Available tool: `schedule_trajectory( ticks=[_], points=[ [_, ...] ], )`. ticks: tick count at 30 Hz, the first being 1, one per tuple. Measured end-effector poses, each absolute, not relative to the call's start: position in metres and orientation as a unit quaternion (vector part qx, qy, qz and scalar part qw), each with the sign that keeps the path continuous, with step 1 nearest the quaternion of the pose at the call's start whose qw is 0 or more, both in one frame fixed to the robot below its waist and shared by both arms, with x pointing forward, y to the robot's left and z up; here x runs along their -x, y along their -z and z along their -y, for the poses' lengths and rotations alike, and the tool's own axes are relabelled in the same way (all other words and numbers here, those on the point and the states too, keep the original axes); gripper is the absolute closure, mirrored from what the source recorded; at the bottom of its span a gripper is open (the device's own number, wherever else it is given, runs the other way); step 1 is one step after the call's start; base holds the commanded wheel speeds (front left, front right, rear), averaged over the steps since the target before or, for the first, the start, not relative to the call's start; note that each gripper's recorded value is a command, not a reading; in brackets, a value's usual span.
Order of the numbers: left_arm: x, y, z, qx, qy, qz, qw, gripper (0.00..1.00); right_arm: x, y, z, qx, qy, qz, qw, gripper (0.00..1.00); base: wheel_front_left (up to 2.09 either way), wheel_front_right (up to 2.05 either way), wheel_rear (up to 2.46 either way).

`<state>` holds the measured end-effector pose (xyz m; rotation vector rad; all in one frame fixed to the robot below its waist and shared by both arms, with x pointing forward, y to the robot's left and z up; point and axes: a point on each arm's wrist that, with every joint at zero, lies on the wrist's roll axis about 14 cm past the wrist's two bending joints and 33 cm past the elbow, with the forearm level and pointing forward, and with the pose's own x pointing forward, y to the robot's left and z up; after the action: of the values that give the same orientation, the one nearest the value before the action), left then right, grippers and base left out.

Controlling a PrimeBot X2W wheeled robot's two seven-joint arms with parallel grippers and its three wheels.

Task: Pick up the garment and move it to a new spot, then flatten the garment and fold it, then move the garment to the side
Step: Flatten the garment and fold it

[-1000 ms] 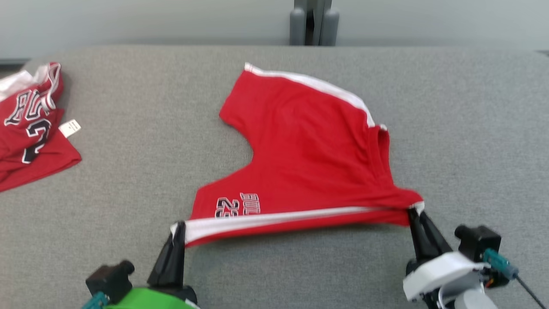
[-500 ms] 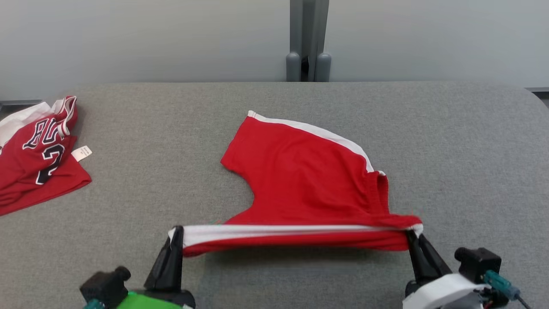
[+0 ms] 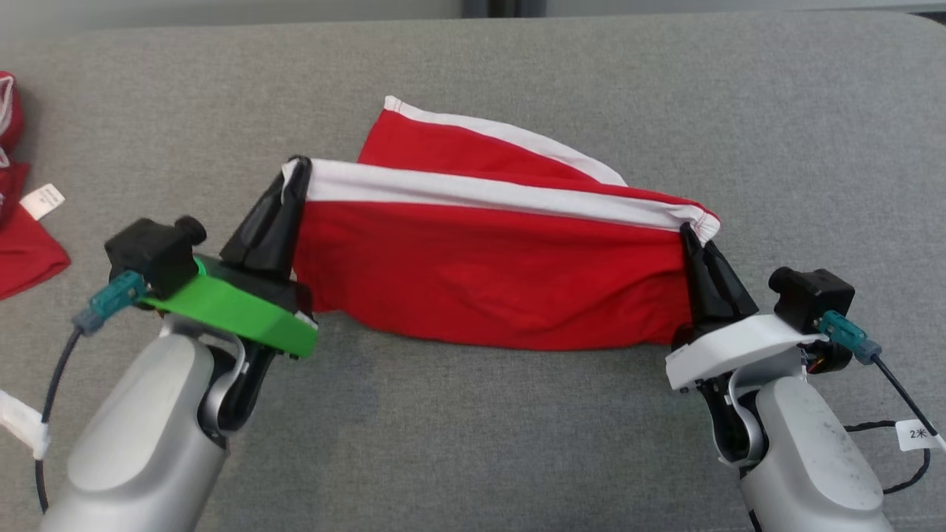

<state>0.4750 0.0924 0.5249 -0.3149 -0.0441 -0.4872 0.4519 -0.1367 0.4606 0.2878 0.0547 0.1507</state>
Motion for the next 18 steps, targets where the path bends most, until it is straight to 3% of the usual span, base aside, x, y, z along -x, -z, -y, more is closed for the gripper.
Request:
schedule_trajectory(
  ticks=[18],
  points=[
    [-0.584, -0.450, -0.042, 0.133, 0.281, -0.050, 0.949, 1.00, -0.481, -0.411, 0.158, -0.202, -0.035, -0.071, 0.976, 1.00, 0.00, 0.00, 0.00]
  ],
)
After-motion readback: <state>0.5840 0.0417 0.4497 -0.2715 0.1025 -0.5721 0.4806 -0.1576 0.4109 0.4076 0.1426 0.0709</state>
